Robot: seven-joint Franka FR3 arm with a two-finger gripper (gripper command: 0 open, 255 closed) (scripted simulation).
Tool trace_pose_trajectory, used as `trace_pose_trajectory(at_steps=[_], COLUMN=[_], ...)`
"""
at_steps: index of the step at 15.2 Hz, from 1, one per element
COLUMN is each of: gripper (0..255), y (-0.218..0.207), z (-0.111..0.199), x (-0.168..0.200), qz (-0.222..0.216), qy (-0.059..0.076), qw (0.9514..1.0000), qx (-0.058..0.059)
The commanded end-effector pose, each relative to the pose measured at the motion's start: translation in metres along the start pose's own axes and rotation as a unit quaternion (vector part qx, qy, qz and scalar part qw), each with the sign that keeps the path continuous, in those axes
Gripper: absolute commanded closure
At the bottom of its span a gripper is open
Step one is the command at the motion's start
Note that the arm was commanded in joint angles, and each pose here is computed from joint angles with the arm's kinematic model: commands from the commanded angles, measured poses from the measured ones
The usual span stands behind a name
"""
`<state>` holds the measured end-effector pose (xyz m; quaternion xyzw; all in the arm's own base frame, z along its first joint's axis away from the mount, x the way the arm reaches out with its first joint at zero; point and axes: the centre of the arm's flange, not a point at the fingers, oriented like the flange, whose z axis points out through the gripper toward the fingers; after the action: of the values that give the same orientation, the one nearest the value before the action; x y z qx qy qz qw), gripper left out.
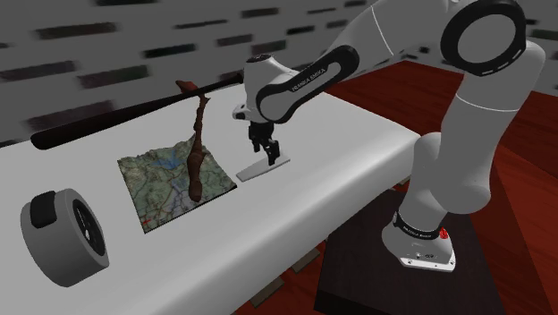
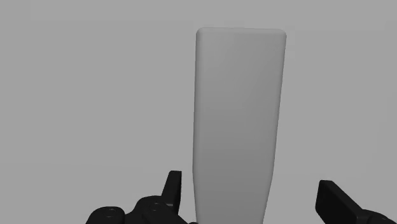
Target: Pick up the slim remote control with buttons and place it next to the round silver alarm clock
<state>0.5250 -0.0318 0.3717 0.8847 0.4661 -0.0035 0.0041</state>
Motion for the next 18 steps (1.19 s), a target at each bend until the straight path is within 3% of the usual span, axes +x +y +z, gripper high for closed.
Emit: trace_pose_trajectory(at_steps=[1, 7, 15, 16, 18], gripper=[0, 0, 0, 255, 255], y=[0.004, 0.005, 0.005, 0.005, 0.005], z=[0.010, 0.044, 0.044, 0.044, 0.044], x=[0.005, 0.005, 0.005, 0.005, 0.005], qz=[-0.011, -0.011, -0.011, -0.011, -0.011], qy=[0.001, 0.001, 0.001, 0.001, 0.001], qw=[0.9999, 0.9999, 0.9999, 0.9999, 0.9999], qx=[-0.002, -0.002, -0.002, -0.002, -0.002])
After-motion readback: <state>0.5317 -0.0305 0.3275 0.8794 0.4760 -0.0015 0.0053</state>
